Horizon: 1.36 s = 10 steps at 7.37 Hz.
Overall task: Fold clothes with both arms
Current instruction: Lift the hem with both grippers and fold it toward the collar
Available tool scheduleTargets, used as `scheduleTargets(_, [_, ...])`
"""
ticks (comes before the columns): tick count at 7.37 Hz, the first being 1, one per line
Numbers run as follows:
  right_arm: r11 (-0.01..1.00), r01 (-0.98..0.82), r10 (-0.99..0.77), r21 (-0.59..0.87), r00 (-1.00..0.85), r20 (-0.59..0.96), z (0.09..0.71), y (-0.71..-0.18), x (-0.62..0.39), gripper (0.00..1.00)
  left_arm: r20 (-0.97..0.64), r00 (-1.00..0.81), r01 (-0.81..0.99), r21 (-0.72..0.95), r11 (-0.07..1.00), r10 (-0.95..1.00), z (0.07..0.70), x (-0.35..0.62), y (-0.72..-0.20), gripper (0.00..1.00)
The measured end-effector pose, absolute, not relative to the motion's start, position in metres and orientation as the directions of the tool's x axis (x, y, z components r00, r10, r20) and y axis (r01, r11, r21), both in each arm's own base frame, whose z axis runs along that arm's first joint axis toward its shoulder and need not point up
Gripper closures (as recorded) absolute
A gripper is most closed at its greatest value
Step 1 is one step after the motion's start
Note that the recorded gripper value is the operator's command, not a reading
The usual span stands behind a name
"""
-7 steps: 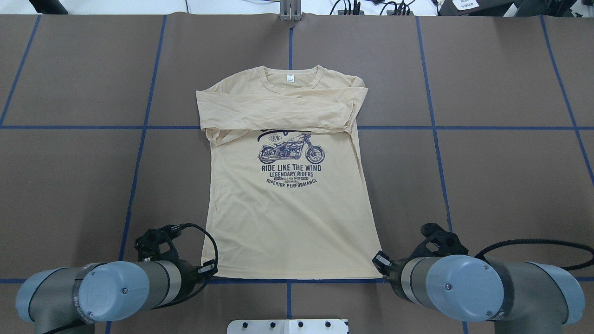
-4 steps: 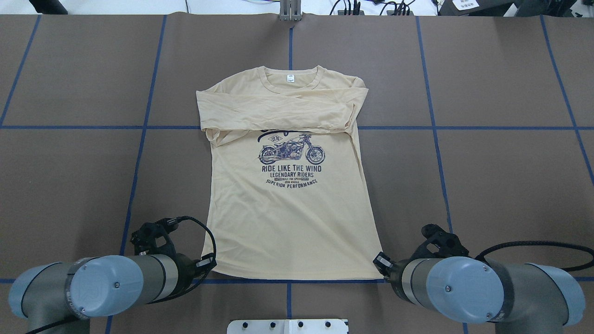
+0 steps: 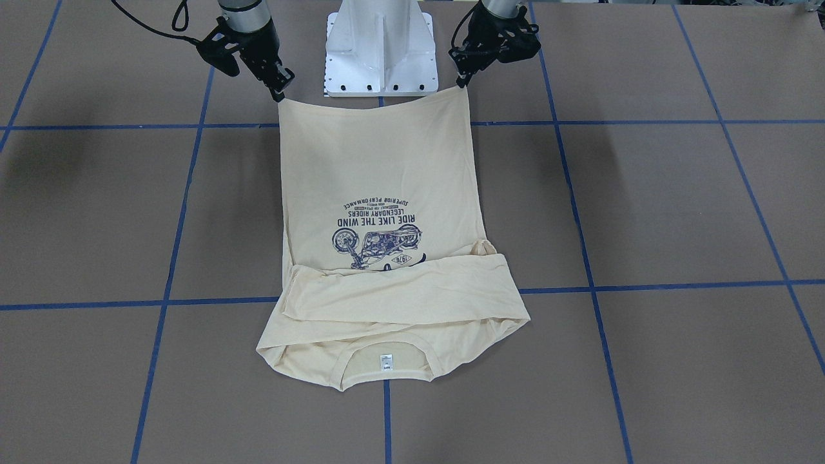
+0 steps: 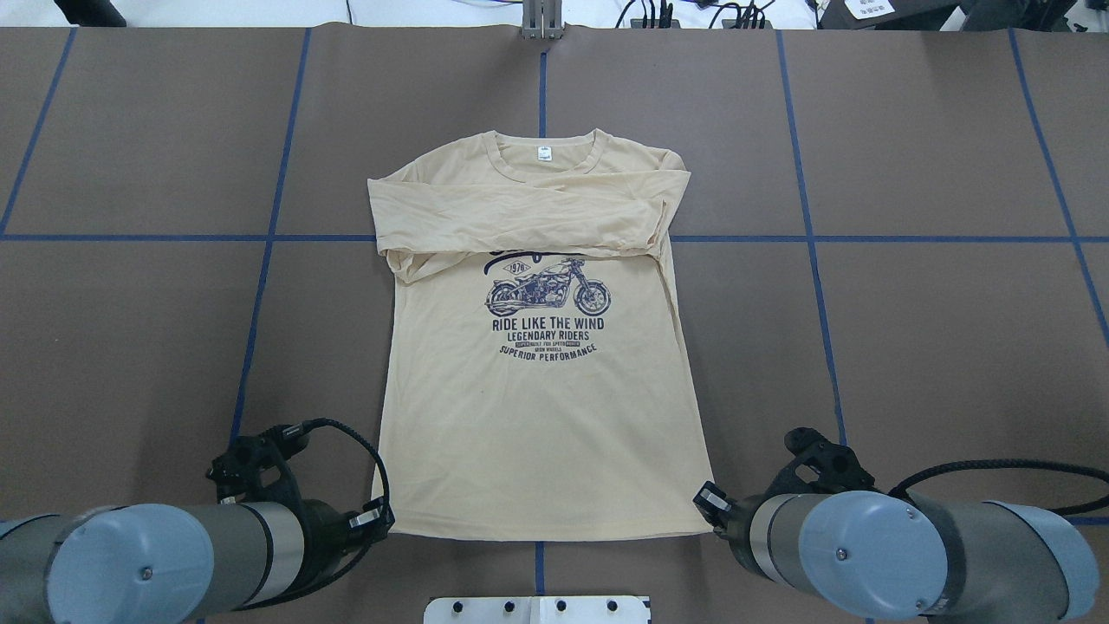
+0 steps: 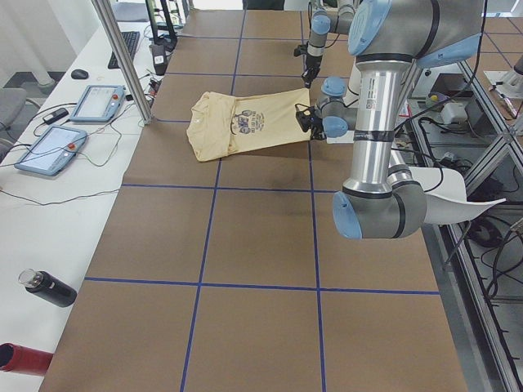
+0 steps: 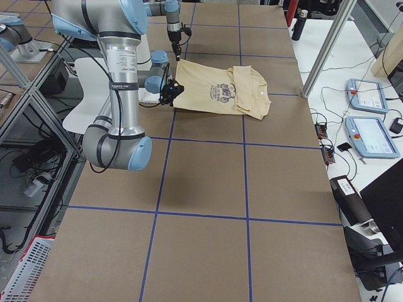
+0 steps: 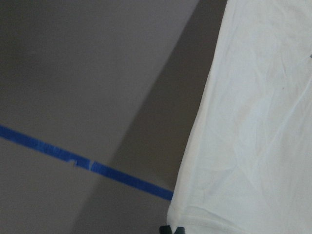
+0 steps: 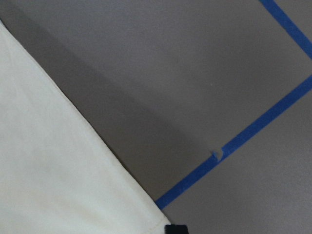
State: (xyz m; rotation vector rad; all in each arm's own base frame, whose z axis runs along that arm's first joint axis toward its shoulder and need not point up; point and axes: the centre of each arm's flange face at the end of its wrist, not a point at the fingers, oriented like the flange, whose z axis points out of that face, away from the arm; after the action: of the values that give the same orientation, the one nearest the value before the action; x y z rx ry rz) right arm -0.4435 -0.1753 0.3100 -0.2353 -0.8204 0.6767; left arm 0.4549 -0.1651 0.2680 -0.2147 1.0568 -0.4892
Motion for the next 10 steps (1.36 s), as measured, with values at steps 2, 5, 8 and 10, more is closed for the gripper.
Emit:
scheduleTargets(2, [0.775,-0.440,0.630,-0.454,0.485,0.607,0.301,-0.167,-0.417,1.00,-0.756,0.351,0.266,-0.485,0.833,-0.552,0.246,0.443,-0.149,1.00])
scheduleTargets(5, [0.752,-0.479,0.649,-0.453,0.423,0.632,0.283,-0.235,-0.433,1.00,-0.833,0.317,0.288,-0.370,0.883,-0.453,0.232,0.431,-0.201,1.00])
scheduleTargets(8, [0.761,-0.487,0.632,-0.428,0.412,0.657,0.268,-0.416,-0.412,1.00,-0.867,0.336,0.374,-0.237,0.897,-0.369,0.234,0.404,-0.360,1.00])
scheduleTargets(10, [0.773,-0.510,0.610,-0.377,0.436,0.662,0.272,-0.521,-0.386,1.00,-0.853,0.400,0.438,-0.142,0.888,-0.334,0.264,0.386,-0.440,1.00])
